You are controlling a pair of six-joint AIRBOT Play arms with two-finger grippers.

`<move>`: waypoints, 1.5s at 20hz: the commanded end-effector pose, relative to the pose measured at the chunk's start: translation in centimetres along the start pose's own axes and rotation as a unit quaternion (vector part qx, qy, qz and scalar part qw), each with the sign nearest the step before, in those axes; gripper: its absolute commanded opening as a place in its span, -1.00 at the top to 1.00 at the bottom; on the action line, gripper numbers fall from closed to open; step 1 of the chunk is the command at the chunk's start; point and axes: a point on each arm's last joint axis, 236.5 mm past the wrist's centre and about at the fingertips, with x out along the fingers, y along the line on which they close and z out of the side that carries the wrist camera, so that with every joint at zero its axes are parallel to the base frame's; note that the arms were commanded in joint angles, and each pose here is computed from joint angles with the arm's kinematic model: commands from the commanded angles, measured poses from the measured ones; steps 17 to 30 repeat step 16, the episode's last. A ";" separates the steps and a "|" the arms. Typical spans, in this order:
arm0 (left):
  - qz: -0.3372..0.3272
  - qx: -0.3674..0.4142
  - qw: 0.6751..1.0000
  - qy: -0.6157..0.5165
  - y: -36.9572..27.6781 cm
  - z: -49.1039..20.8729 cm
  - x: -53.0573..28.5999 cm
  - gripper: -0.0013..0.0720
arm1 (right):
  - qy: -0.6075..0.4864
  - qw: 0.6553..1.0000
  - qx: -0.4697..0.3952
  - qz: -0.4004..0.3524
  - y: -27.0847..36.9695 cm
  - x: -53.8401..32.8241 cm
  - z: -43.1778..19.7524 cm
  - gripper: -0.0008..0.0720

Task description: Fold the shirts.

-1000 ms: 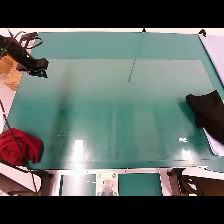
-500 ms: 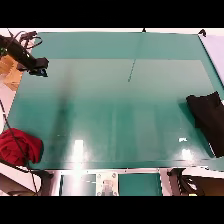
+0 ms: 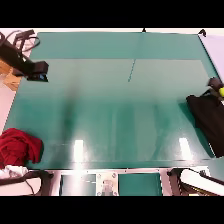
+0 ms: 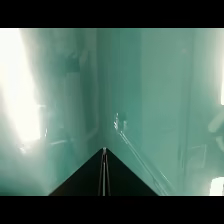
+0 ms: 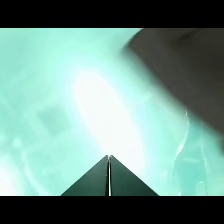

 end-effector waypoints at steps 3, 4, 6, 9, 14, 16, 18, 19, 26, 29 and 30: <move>-0.016 0.003 1.000 0.005 -4.5 -9.6 2.2 0.90 | 0.056 0.993 -0.100 0.020 2.8 6.2 -13.8 0.93; -0.018 -0.004 1.000 0.010 -4.9 -11.3 2.9 0.90 | 0.060 0.992 -0.111 0.023 2.8 6.8 -15.6 0.93; -0.018 -0.011 1.000 0.020 -4.9 -13.6 4.1 0.90 | 0.057 0.990 -0.124 0.037 3.5 7.2 -17.2 0.92; -0.015 -0.016 0.999 0.039 -4.5 -14.9 5.2 0.90 | 0.065 0.988 -0.132 0.041 3.8 7.1 -18.1 0.92; -0.016 -0.017 0.999 0.035 -4.5 -14.7 5.4 0.90 | 0.065 0.988 -0.132 0.041 3.8 7.1 -18.0 0.92; -0.016 -0.017 0.999 0.037 -4.5 -14.8 5.4 0.90 | 0.065 0.988 -0.132 0.041 3.8 7.1 -18.0 0.92; -0.016 -0.017 0.999 0.037 -4.5 -14.8 5.4 0.90 | 0.065 0.988 -0.132 0.041 3.8 7.1 -18.0 0.92; -0.016 -0.017 0.999 0.037 -4.5 -14.8 5.4 0.90 | 0.065 0.988 -0.132 0.041 3.8 7.1 -18.0 0.92; -0.016 -0.017 0.999 0.037 -4.5 -14.8 5.4 0.90 | 0.065 0.988 -0.132 0.041 3.8 7.1 -18.0 0.92; -0.016 -0.017 0.999 0.037 -4.5 -14.8 5.4 0.90 | 0.065 0.988 -0.132 0.041 3.8 7.1 -18.0 0.92; -0.016 -0.017 0.999 0.037 -4.5 -14.8 5.4 0.90 | 0.065 0.988 -0.132 0.041 3.8 7.1 -18.0 0.92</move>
